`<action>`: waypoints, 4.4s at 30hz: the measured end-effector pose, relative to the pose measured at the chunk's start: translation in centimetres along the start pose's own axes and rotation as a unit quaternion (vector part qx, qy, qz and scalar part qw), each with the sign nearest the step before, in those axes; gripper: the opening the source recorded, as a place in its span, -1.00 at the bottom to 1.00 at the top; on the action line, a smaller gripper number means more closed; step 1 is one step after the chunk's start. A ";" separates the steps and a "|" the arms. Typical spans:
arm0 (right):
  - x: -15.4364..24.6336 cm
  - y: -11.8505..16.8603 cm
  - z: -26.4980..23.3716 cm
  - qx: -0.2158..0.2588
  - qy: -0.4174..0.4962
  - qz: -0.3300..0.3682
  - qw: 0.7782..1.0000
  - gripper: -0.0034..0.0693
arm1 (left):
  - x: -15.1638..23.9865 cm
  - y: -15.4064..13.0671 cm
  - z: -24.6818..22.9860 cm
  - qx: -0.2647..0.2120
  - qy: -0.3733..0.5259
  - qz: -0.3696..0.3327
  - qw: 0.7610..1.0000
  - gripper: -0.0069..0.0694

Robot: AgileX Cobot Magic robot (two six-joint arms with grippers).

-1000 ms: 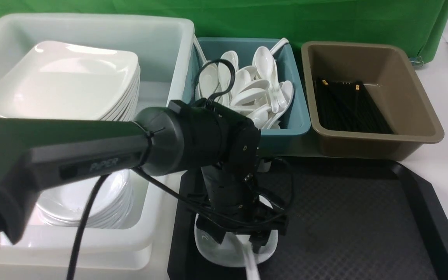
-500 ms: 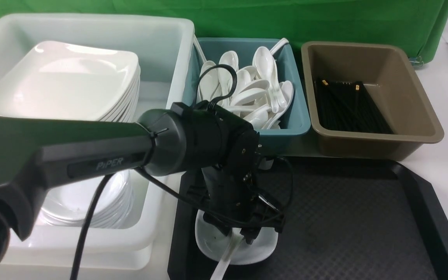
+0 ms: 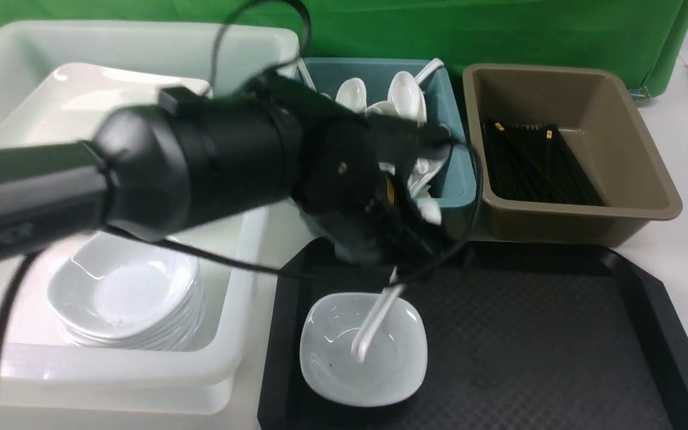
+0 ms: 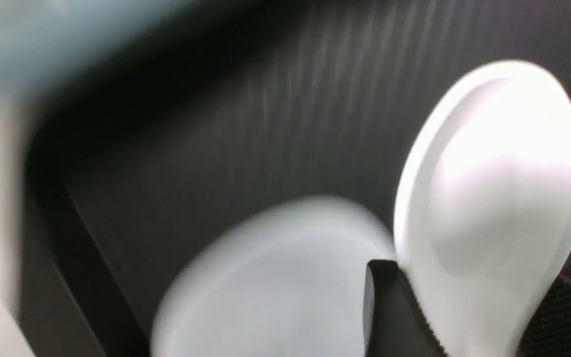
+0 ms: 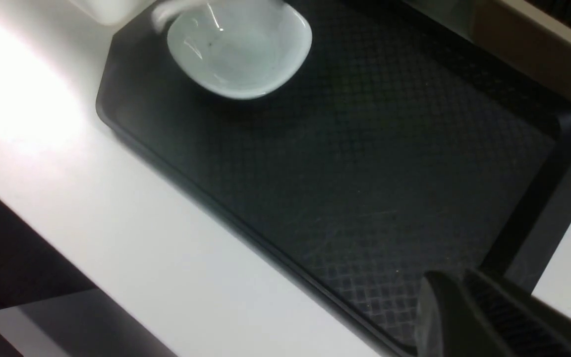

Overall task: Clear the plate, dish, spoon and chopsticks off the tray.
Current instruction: Use the left arm to put the soup spoon into the small storage box in the middle, then use the left arm to grab a small plate from the dinner plate, then use the left arm to put the small plate into the large storage box on the left

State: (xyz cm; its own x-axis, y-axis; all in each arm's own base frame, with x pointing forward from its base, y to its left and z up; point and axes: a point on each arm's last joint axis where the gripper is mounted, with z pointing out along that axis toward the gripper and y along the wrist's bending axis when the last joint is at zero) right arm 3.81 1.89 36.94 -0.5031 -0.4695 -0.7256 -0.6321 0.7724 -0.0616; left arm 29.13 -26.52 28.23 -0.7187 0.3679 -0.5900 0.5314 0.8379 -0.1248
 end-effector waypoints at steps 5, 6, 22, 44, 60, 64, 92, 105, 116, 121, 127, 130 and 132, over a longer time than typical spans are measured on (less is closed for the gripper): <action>0.0 0.0 0.0 0.000 0.000 0.005 1.000 -0.66 | -5.4 4.0 -1.2 -0.027 -0.132 -0.007 0.991 0.00; 0.0 0.0 0.0 0.000 0.000 0.006 1.000 -0.66 | -5.5 4.2 -1.0 -0.029 -0.134 -0.007 0.990 0.00; 0.0 0.0 0.0 0.000 0.000 0.040 0.999 -0.66 | -10.0 14.9 7.1 -0.111 -0.205 -0.015 0.972 0.00; 0.0 0.0 0.0 -0.001 0.000 0.008 1.000 -0.66 | -0.4 0.1 -2.0 0.039 0.084 0.336 0.937 -0.77; 0.0 0.0 0.0 -0.002 0.001 -0.004 1.000 -0.64 | 9.3 -4.5 4.6 0.061 0.107 0.444 0.888 0.29; 0.0 0.1 0.0 -0.003 0.002 -0.004 1.000 -0.64 | 9.6 -4.1 6.5 0.035 0.109 0.442 0.890 0.42; -1.0 0.3 -0.1 -0.015 -0.053 0.002 0.998 -0.62 | 7.6 -4.4 -13.4 -0.055 -0.043 0.417 0.906 -0.77; -1.4 0.4 -0.1 -0.025 -0.078 0.006 0.997 -0.62 | 11.4 6.7 -12.7 -0.203 0.078 0.349 0.912 -0.77; -1.3 0.8 -0.1 -0.045 -0.071 0.014 0.996 -0.62 | 11.5 12.6 -11.6 -0.198 0.057 0.303 0.930 -0.77; -1.2 0.8 -0.1 -0.047 -0.064 0.015 0.997 -0.62 | 11.7 12.3 -10.5 -0.155 0.077 0.335 0.926 -0.76; -0.8 0.8 -0.1 -0.044 -0.042 0.010 0.998 -0.61 | 12.0 12.6 -8.7 -0.138 0.111 0.344 0.922 -0.68; -0.6 0.8 -0.1 -0.043 -0.033 0.007 0.999 -0.61 | 12.1 12.8 -8.1 -0.133 0.127 0.344 0.921 -0.55; -0.6 0.8 -0.1 -0.042 -0.030 0.006 0.999 -0.61 | 12.3 12.9 -7.9 -0.130 0.136 0.341 0.921 -0.43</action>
State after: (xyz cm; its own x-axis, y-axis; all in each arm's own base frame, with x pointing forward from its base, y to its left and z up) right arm 3.58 2.71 37.33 -0.4758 -0.4316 -0.7663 -0.6747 0.7380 0.0033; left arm 23.62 -8.04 25.69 -0.3615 0.9024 -0.2348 0.8009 0.4294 0.4174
